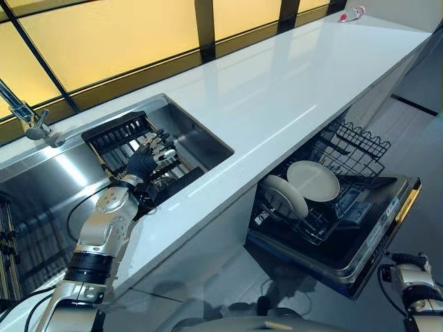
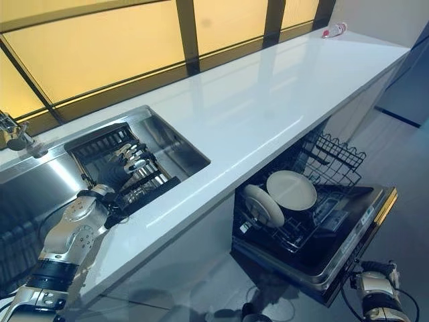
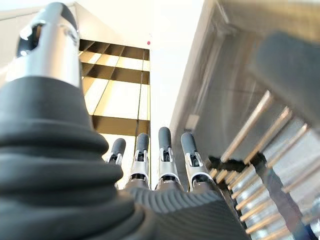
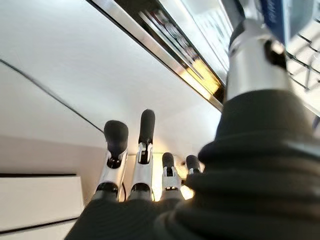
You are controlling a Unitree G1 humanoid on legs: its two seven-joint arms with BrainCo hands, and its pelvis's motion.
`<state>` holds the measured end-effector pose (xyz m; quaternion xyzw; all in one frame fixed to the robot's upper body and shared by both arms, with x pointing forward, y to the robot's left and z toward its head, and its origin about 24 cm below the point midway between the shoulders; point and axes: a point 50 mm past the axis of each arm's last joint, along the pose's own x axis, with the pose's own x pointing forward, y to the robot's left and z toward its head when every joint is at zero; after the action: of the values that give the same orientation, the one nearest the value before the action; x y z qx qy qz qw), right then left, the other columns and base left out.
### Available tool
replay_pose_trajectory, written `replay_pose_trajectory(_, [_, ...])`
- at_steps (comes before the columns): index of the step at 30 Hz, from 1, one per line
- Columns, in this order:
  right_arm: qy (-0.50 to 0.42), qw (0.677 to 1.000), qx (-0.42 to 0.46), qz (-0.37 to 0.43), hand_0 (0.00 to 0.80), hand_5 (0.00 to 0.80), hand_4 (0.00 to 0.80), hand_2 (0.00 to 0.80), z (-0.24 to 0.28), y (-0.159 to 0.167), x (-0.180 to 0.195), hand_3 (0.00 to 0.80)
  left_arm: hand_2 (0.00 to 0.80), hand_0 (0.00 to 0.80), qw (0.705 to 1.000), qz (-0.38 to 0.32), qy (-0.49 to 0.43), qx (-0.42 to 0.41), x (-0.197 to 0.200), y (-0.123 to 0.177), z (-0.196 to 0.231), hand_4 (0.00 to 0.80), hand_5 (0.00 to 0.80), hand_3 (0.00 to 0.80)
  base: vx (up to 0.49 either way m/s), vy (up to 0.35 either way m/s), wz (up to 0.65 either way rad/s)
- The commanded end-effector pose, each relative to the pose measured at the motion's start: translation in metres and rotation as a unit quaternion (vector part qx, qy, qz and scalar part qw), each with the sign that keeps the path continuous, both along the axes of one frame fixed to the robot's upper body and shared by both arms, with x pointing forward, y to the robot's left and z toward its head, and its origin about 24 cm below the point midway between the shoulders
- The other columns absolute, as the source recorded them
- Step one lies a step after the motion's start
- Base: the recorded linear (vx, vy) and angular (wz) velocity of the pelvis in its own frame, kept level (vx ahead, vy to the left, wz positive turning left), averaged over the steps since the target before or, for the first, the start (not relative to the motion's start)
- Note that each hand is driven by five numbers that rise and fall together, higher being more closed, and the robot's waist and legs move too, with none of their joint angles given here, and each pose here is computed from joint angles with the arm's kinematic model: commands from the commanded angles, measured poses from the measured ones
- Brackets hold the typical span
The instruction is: Take plates into dishwasher
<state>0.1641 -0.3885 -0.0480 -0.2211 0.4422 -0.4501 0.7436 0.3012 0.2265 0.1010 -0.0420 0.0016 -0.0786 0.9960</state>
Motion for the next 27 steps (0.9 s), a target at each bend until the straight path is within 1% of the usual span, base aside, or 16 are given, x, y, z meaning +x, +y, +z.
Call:
replay_pose_trajectory(1, [0.003, 0.997, -0.073, -0.032, 0.000, 0.000, 0.000, 0.000, 0.020, -0.019, 0.003, 0.000, 0.000, 0.000, 0.998, -0.015, -0.066, 0.002, 0.007, -0.006, 0.027, 0.000, 0.000, 0.000, -0.011, -0.051, 0.03])
replay_pose_trajectory(6, [0.032, 0.991, -0.123, -0.043, 0.000, 0.000, 0.000, 0.000, 0.038, -0.038, -0.002, 0.000, 0.000, 0.000, 0.997, -0.022, -0.070, -0.022, 0.004, -0.012, 0.028, 0.000, 0.000, 0.000, -0.028, 0.007, 0.05])
replay_pose_trajectory(10, [0.023, 0.994, -0.101, -0.044, 0.000, 0.000, 0.000, 0.000, 0.039, -0.046, -0.010, 0.000, 0.000, 0.000, 0.997, -0.030, -0.069, -0.031, 0.000, -0.013, 0.028, 0.000, 0.000, 0.000, -0.009, 0.026, 0.09])
replay_pose_trajectory(14, [-0.001, 0.999, -0.039, -0.022, 0.000, 0.000, 0.000, 0.000, 0.027, -0.044, -0.016, 0.000, 0.000, 0.000, 0.996, -0.046, -0.063, -0.036, -0.002, -0.016, 0.028, 0.000, 0.000, 0.000, 0.020, 0.004, 0.25])
replay_pose_trajectory(15, [-0.019, 1.000, 0.012, -0.004, 0.000, 0.000, 0.000, 0.000, 0.019, -0.038, -0.014, 0.000, 0.000, 0.000, 0.996, -0.050, -0.061, -0.036, -0.002, -0.017, 0.028, 0.000, 0.000, 0.000, 0.033, -0.008, 0.22])
replay_pose_trajectory(16, [-0.031, 0.999, 0.028, 0.000, 0.000, 0.000, 0.000, 0.000, 0.017, -0.036, -0.013, 0.000, 0.000, 0.000, 0.996, -0.051, -0.061, -0.036, -0.002, -0.018, 0.027, 0.000, 0.000, 0.000, 0.036, -0.016, 0.19])
replay_pose_trajectory(17, [-0.061, 0.995, 0.084, 0.003, 0.000, 0.000, 0.000, 0.000, 0.010, -0.028, -0.010, 0.000, 0.000, 0.000, 0.996, -0.053, -0.060, -0.033, -0.002, -0.018, 0.028, 0.000, 0.000, 0.000, 0.021, -0.023, 0.15])
replay_pose_trajectory(18, [-0.084, 0.989, 0.121, -0.001, 0.000, 0.000, 0.000, 0.000, 0.004, -0.023, -0.009, 0.000, 0.000, 0.000, 0.996, -0.056, -0.058, -0.031, -0.001, -0.018, 0.027, 0.000, 0.000, 0.000, 0.028, -0.033, 0.13])
replay_pose_trajectory(20, [-0.196, 0.946, 0.258, -0.021, 0.000, 0.000, 0.000, 0.000, -0.011, -0.002, -0.001, 0.000, 0.000, 0.000, 0.996, -0.063, -0.055, -0.029, 0.001, -0.022, 0.029, 0.000, 0.000, 0.000, 0.034, -0.033, 0.11])
replay_pose_trajectory(21, [-0.238, 0.919, 0.314, -0.026, 0.000, 0.000, 0.000, 0.000, -0.016, 0.008, 0.004, 0.000, 0.000, 0.000, 0.996, -0.066, -0.053, -0.028, 0.002, -0.024, 0.030, 0.000, 0.000, 0.000, 0.054, -0.027, 0.07])
replay_pose_trajectory(22, [-0.284, 0.883, 0.373, -0.030, 0.000, 0.000, 0.000, 0.000, -0.021, 0.019, 0.006, 0.000, 0.000, 0.000, 0.996, -0.069, -0.049, -0.027, 0.002, -0.024, 0.029, 0.000, 0.000, 0.000, 0.073, -0.020, 0.02])
replay_pose_trajectory(24, [-0.360, 0.810, 0.462, -0.024, 0.000, 0.000, 0.000, 0.000, -0.027, 0.036, 0.011, 0.000, 0.000, 0.000, 0.996, -0.075, -0.040, -0.027, 0.003, -0.027, 0.027, 0.000, 0.000, 0.000, 0.085, -0.008, -0.03])
replay_pose_trajectory(26, [-0.403, 0.759, 0.512, -0.002, 0.000, 0.000, 0.000, 0.000, -0.026, 0.050, 0.021, 0.000, 0.000, 0.000, 0.996, -0.078, -0.033, -0.026, 0.002, -0.028, 0.022, 0.000, 0.000, 0.000, 0.074, 0.000, -0.07])
replay_pose_trajectory(27, [-0.430, 0.726, 0.537, 0.011, 0.000, 0.000, 0.000, 0.000, -0.023, 0.057, 0.028, 0.000, 0.000, 0.000, 0.996, -0.080, -0.030, -0.026, 0.001, -0.028, 0.020, 0.000, 0.000, 0.000, 0.070, 0.007, -0.09])
